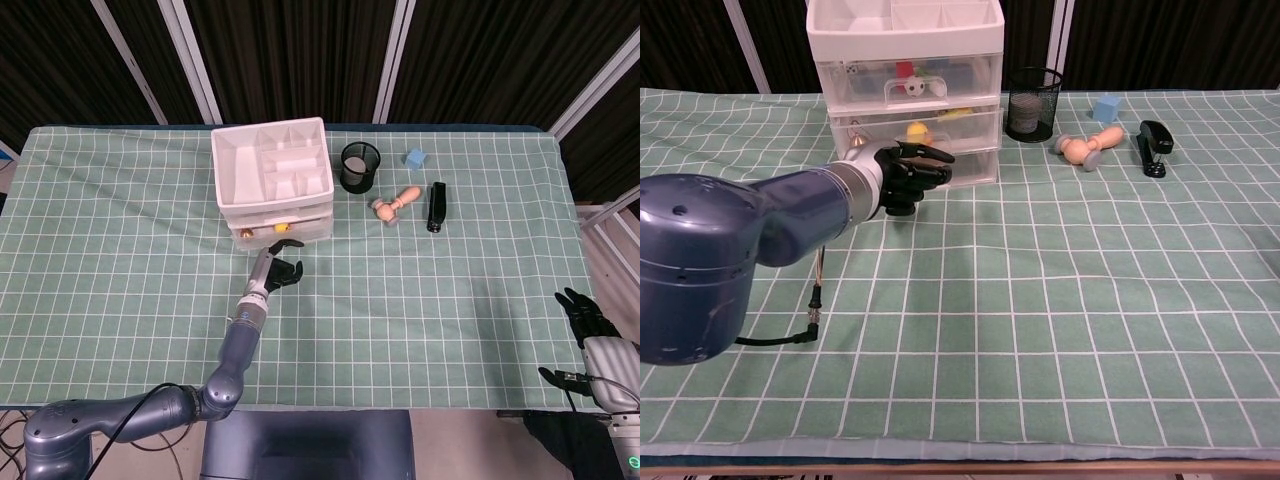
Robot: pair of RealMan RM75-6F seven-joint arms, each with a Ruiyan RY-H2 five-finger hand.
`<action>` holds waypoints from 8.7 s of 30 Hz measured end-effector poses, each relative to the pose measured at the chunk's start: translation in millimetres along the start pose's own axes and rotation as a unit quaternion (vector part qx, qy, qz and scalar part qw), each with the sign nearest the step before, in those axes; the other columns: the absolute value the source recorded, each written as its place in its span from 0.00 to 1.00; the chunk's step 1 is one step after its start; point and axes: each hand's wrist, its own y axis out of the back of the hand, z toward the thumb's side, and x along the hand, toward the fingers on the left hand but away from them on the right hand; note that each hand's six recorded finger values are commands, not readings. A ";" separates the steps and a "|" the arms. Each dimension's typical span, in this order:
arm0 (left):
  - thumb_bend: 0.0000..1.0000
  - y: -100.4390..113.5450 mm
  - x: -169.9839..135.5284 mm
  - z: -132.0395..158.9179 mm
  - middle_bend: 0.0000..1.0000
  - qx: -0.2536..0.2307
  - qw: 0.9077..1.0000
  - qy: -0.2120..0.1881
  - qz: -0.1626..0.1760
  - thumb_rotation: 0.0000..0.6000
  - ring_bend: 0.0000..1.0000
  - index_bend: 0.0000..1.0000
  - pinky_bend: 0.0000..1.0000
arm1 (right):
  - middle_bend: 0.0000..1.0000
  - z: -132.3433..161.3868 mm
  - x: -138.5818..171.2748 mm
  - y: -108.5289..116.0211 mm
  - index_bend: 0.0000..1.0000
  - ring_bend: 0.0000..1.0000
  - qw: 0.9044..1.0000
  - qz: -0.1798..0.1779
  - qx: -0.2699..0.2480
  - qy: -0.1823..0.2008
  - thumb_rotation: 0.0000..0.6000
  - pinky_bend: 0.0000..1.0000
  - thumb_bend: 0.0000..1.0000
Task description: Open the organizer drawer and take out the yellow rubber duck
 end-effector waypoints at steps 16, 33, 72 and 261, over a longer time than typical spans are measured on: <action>0.50 9.7 -25.8 4.4 1.00 0.072 0.997 -0.028 -0.001 1.00 1.00 0.30 1.00 | 0.00 -0.2 -0.1 0.1 0.00 0.00 1.000 0.001 -0.002 -0.001 1.00 0.22 0.03; 0.50 38.7 -30.2 43.7 1.00 0.284 0.949 -0.129 0.045 1.00 1.00 0.27 1.00 | 0.00 -0.6 -0.1 0.1 0.00 0.00 1.000 0.001 -0.008 -0.004 1.00 0.22 0.03; 0.50 83.5 -37.0 15.0 1.00 0.320 0.942 -0.068 0.072 1.00 1.00 0.27 1.00 | 0.00 -1.4 -0.4 -1.0 0.00 0.00 1.000 0.006 -0.009 -0.008 1.00 0.22 0.03; 0.34 52.4 -42.2 132.9 1.00 0.705 0.666 -0.231 -0.080 1.00 1.00 0.53 1.00 | 0.00 -3.5 -2.9 2.1 0.00 0.00 0.999 -0.004 -0.040 -0.028 1.00 0.22 0.06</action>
